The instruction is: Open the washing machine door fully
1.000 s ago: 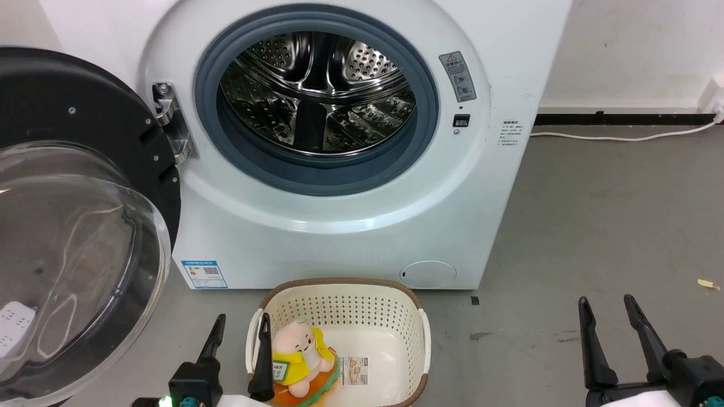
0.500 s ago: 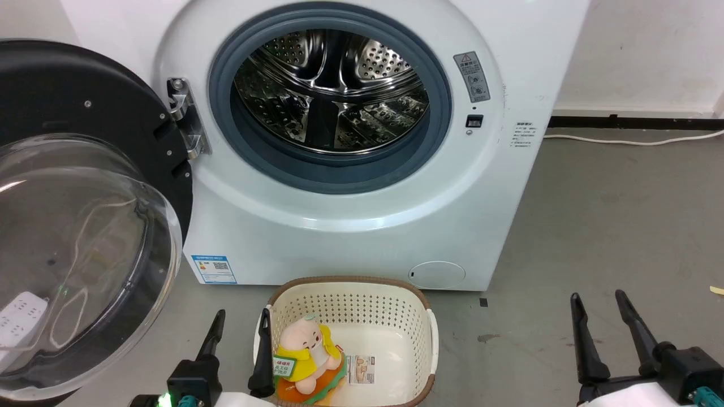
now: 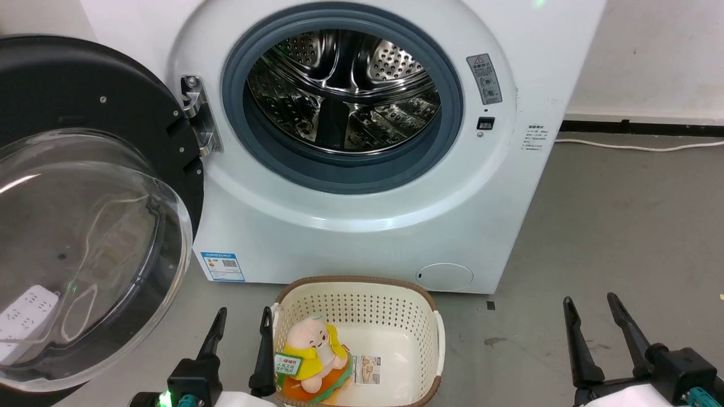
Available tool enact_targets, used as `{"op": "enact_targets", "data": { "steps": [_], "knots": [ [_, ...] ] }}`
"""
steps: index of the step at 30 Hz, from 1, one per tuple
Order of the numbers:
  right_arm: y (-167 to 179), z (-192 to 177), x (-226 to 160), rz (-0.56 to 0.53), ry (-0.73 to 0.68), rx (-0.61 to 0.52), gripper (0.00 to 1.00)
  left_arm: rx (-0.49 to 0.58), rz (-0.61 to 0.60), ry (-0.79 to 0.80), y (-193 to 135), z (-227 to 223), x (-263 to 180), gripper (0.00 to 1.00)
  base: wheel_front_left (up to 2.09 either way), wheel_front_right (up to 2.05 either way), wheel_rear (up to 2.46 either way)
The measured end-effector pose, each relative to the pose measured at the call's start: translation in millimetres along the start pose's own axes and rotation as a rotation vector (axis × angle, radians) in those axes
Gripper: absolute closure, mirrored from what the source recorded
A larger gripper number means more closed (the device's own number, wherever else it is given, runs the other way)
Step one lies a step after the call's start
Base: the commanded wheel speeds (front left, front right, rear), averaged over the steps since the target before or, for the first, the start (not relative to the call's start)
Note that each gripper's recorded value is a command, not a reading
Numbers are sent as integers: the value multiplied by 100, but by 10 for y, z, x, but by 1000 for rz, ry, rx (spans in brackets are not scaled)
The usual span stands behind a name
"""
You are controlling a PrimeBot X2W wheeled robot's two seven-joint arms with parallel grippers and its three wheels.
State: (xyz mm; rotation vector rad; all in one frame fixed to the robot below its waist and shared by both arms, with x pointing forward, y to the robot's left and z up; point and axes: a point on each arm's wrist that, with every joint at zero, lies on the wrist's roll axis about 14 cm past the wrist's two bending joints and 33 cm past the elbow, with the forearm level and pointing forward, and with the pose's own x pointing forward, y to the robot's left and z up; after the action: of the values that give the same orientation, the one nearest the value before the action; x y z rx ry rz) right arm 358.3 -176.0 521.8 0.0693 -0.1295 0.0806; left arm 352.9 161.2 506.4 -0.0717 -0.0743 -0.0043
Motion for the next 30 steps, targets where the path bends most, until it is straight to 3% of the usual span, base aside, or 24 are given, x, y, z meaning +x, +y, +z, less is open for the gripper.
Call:
{"op": "enact_targets", "data": {
  "steps": [8, 9, 30],
  "knots": [
    [6, 6, -2, 2, -2, 0, 0, -7, -3, -2, -4, 6, 0, 0, 0, 0, 0],
    [6, 5, -2, 2, -1, 0, 100, -7, -5, -1, -5, 4, 0, 100, 0, 0, 0],
    [15, -20, -1, 6, 23, -10, 100, 3, -5, 15, 13, 7, 18, 100, 0, 0, 0]
  ]
}}
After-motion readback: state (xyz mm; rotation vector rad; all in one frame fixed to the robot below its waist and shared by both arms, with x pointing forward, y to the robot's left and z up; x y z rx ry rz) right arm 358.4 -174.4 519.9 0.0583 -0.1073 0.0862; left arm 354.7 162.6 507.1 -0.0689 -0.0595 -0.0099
